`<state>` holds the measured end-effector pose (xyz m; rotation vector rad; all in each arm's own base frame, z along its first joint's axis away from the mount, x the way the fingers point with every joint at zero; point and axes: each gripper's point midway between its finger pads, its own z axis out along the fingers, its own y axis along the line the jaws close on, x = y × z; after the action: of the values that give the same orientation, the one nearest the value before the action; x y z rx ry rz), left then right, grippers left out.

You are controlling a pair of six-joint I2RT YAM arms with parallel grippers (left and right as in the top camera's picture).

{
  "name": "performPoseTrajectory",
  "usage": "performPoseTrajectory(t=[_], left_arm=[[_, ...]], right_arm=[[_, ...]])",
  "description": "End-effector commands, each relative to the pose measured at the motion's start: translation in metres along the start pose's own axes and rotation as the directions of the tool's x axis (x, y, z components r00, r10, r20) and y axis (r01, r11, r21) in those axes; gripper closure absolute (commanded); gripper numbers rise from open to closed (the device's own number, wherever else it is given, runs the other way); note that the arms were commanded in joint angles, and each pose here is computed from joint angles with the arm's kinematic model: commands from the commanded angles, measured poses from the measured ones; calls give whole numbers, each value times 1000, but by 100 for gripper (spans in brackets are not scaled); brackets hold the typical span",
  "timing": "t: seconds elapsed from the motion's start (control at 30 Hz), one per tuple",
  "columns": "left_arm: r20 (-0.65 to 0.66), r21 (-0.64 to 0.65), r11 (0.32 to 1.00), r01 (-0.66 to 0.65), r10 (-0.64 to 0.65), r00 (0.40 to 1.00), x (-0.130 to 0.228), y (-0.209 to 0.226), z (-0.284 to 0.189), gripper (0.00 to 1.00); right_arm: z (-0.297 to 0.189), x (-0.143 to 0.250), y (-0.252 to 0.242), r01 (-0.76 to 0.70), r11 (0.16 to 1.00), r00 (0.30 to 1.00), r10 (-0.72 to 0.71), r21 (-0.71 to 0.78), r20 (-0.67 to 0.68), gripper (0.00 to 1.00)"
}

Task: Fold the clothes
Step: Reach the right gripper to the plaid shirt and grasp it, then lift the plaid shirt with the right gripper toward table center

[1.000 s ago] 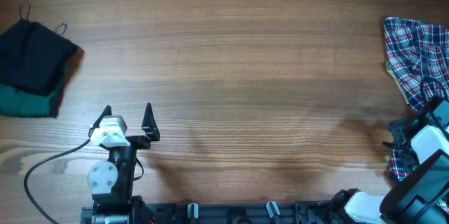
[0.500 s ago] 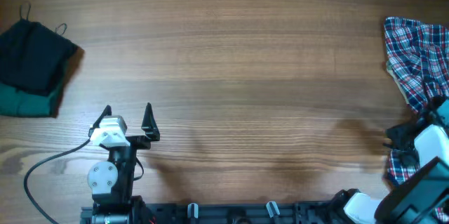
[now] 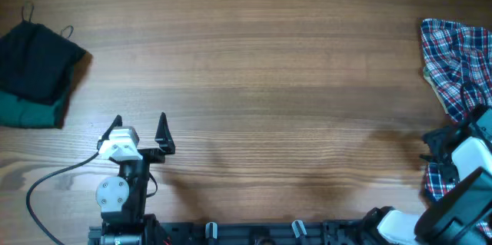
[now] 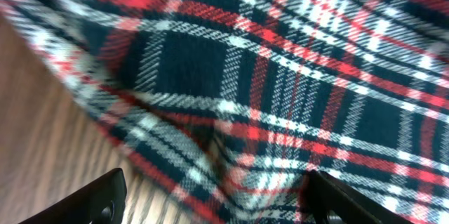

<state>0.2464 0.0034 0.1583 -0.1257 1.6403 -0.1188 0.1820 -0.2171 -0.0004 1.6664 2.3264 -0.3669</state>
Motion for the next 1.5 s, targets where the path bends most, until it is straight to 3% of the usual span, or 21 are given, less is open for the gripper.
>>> performPoseTrajectory(t=[0.0,0.07,0.13,0.23,0.33,0.43,0.63,0.77,0.9,1.03,1.2,1.3,1.4,1.47], left_arm=[[-5,-13,1000,-19,19,1000,2,3,0,0],[-5,-13,1000,-19,19,1000,2,3,0,0],[-5,-13,1000,-19,19,1000,2,3,0,0],[-5,-13,1000,-19,19,1000,2,3,0,0],[-5,-13,1000,-19,19,1000,2,3,0,0],[-6,-13,1000,-19,19,1000,3,3,0,0],[-5,-13,1000,-19,19,1000,2,3,0,0],[-5,-13,1000,-19,19,1000,2,3,0,0],[-5,-13,1000,-19,19,1000,2,3,0,0],[-5,-13,1000,-19,19,1000,2,3,0,0],[-5,-13,1000,-19,19,1000,2,3,0,0],[-5,-13,1000,-19,19,1000,2,3,0,0],[-5,-13,1000,-19,19,1000,2,3,0,0],[-5,-13,1000,-19,19,1000,2,3,0,0]], right_arm=[[14,11,-4,32,999,999,-31,27,-43,17],[19,16,2,35,999,997,-35,-5,-65,23],[20,20,7,88,996,992,-91,-35,-87,55],[19,21,12,103,992,990,-109,-68,-93,70],[8,13,22,117,987,987,-128,-113,-94,93],[-19,-9,35,117,978,990,-129,-170,-57,96],[-115,-70,58,126,936,985,-79,-329,153,96],[-196,-102,56,240,902,928,-105,-359,357,96],[-251,-112,54,322,868,873,-118,-378,473,96],[-294,-98,85,508,696,807,-176,-508,564,96],[-362,-59,136,748,304,656,-205,-590,726,96],[-397,-32,164,829,109,559,-186,-548,808,96],[-432,4,193,907,-81,400,-136,-412,906,96],[-444,28,210,917,-175,341,-117,-357,933,96]])
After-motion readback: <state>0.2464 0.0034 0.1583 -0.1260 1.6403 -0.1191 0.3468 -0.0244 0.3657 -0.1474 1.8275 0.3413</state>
